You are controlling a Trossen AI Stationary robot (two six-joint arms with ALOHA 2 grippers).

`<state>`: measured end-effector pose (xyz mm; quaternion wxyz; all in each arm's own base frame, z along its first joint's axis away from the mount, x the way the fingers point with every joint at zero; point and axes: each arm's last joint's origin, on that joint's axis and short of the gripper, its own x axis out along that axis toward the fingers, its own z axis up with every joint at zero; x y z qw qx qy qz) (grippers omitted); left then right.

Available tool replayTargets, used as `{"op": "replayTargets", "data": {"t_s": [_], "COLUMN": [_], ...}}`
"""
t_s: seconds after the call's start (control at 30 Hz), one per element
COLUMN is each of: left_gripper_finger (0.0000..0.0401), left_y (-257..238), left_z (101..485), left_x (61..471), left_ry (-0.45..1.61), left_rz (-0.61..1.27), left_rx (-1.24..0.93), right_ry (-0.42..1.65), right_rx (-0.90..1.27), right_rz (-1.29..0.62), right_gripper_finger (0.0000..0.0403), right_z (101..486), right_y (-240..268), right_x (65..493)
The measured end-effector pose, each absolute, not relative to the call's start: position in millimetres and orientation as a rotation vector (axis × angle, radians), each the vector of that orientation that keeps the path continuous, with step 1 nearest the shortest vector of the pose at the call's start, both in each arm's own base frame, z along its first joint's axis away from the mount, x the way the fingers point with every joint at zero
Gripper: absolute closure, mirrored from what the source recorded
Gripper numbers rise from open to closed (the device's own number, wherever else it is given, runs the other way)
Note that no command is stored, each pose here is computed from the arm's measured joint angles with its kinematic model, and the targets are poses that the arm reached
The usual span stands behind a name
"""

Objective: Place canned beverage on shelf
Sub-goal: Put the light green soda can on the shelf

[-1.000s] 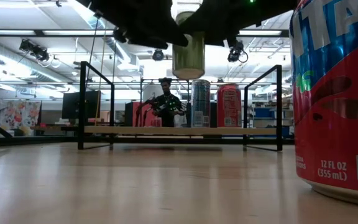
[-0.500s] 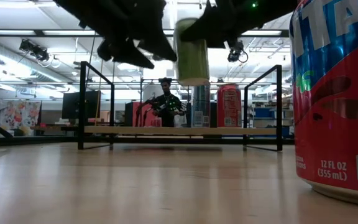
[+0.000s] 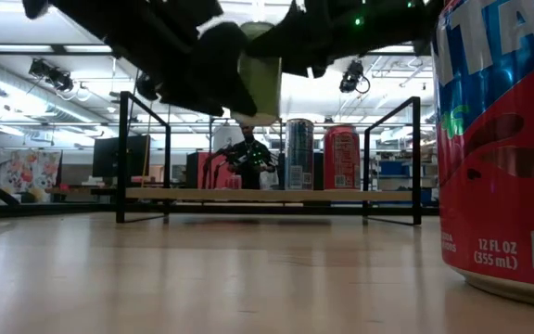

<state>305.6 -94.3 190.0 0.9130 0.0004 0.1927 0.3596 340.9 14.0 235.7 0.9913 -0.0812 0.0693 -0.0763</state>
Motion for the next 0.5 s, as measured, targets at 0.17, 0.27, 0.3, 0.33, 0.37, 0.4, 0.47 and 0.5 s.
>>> {"op": "replayTargets", "data": {"t_s": [0.17, 0.27, 0.3, 0.33, 0.37, 0.4, 0.47, 0.5], "left_gripper_finger": [0.0038, 0.0029, 0.0024, 0.0019, 0.0014, 0.0008, 0.0003, 0.0003], "left_y": [-86.5, -80.1, -77.8, -75.5, -73.6, -71.1, -67.3, -65.8], "left_z": [179.9, 178.5, 178.2, 177.4, 176.5, 176.4, 177.3, 177.2], "left_x": [310.7, 312.3, 313.1, 314.0, 314.4, 315.0, 316.5, 316.7], "left_ry": [0.42, 0.427, 0.426, 0.427, 0.43, 0.428, 0.413, 0.412], "left_rz": [0.773, 0.793, 0.802, 0.811, 0.818, 0.827, 0.842, 0.847], "left_rx": [0.008, 0.007, 0.004, 0.006, 0.007, 0.004, -0.025, -0.031], "right_ry": [0.181, 0.188, 0.193, 0.19, 0.182, 0.186, 0.188, 0.188], "right_rx": [-0.158, -0.16, -0.164, -0.169, -0.168, -0.167, -0.166, -0.165], "right_rz": [-0.169, -0.184, -0.19, -0.197, -0.202, -0.206, -0.217, -0.223], "right_gripper_finger": [0.008, 0.008, 0.008, 0.008, 0.008, 0.008, 0.008, 0.008], "right_z": [227.7, 225.5, 224.9, 224.1, 224.0, 223.6, 223.5, 223.5], "right_y": [2.1, -2.4, -3.8, -5.1, -6.5, -8.2, -12.0, -14.0], "right_x": [343.2, 344.1, 344.0, 344.8, 345.5, 345.4, 345.2, 345.2]}}
